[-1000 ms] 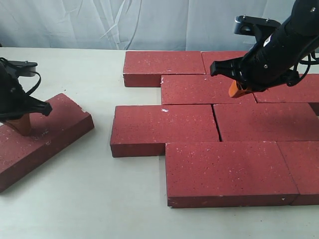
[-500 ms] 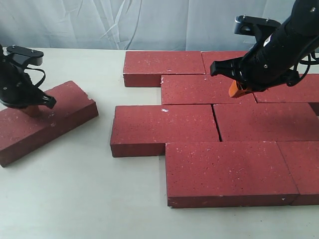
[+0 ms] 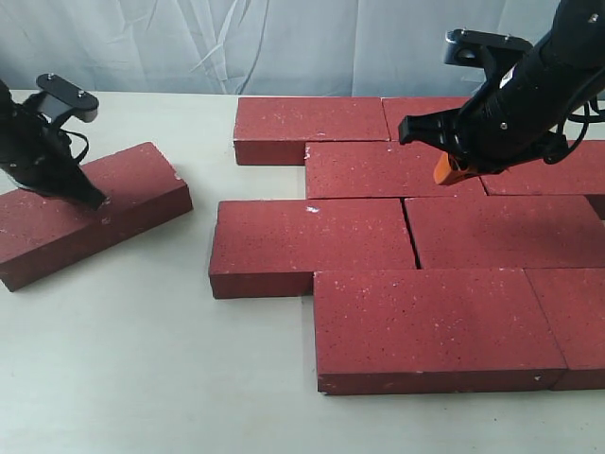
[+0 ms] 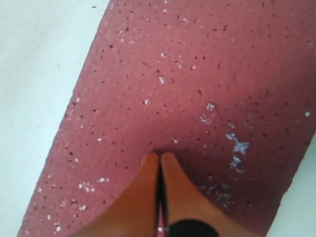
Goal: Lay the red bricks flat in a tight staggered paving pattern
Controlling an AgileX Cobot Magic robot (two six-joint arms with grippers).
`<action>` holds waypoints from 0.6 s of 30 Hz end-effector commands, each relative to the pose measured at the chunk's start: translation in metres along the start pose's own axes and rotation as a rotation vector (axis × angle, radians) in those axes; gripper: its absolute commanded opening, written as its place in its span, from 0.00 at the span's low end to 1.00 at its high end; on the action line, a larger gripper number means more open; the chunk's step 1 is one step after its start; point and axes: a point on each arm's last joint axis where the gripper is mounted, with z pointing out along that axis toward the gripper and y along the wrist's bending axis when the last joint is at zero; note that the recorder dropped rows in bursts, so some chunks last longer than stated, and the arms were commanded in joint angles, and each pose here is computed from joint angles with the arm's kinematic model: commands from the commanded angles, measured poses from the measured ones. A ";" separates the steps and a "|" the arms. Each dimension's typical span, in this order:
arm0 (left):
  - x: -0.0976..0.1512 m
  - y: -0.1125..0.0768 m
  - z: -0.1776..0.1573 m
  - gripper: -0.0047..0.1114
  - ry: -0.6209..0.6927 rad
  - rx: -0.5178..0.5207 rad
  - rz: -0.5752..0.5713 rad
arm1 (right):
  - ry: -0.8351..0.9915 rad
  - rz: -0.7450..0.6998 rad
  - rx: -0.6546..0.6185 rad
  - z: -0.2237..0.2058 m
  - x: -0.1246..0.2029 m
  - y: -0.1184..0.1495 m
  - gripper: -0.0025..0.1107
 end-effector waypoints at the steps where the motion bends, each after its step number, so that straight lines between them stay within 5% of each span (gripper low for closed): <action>1: 0.000 -0.003 -0.002 0.04 -0.012 0.006 0.010 | -0.023 -0.008 0.003 -0.004 -0.003 -0.001 0.02; 6: -0.012 -0.003 -0.035 0.04 -0.129 -0.020 -0.043 | -0.025 -0.009 0.003 -0.004 -0.003 -0.001 0.02; 11: -0.026 -0.009 -0.048 0.04 -0.284 0.093 -0.360 | -0.027 -0.007 0.002 -0.004 -0.003 0.000 0.02; 18: -0.039 0.001 -0.016 0.04 -0.188 0.121 -0.501 | -0.040 -0.006 0.000 -0.004 -0.004 0.000 0.02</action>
